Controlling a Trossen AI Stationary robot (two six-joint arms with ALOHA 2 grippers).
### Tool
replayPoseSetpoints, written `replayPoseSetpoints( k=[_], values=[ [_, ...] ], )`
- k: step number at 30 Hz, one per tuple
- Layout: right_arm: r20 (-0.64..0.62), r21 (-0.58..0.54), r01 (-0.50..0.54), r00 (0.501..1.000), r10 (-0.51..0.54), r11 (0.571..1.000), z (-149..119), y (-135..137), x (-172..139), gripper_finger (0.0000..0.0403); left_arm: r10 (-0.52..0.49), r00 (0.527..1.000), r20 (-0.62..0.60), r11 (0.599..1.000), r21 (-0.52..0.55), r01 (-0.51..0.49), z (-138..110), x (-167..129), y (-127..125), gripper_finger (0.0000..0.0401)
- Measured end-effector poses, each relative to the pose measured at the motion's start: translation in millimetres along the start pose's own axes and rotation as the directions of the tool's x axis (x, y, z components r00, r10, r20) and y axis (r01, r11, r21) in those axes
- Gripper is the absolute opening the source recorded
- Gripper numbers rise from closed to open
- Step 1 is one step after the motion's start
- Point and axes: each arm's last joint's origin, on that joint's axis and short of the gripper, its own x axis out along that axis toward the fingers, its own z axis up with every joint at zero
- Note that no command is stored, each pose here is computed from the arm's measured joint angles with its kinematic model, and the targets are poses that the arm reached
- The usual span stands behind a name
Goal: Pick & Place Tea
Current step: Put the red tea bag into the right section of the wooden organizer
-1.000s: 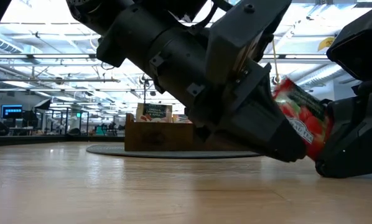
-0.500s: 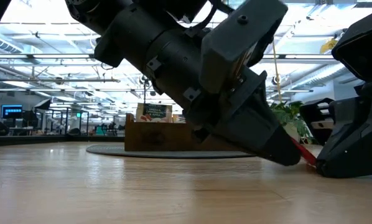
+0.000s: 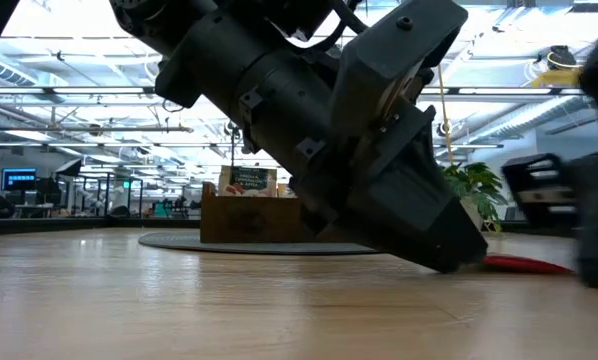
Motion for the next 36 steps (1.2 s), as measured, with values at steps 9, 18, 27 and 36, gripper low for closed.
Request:
replayPoseSetpoints(
  k=[9,18,27,36],
  values=[
    [0.082,-0.066,0.054,0.995,-0.048,0.996,31.4,4.4,-30.6,0.0000,-0.009,1.000,-0.003,0.999,0.043,0.009,1.5,-0.8,0.2,0.0138],
    [0.036,0.055,0.331,0.942,-0.333,0.942,27.7,-16.2,-46.4,0.0000,-0.009,0.998,0.062,0.948,0.318,-0.011,5.3,-18.7,-29.4,0.0024],
    [-0.072,0.338,0.274,0.961,-0.266,0.900,7.2,-48.9,-42.9,0.0032,0.064,0.992,0.110,0.873,0.475,-0.109,4.2,-15.5,-25.8,0.0004],
    [-0.017,0.623,0.068,0.997,-0.074,0.780,0.0,-79.9,-44.9,0.0091,-0.022,0.995,0.094,0.867,0.498,-0.028,6.2,-5.7,-14.5,0.0002]
  ],
)
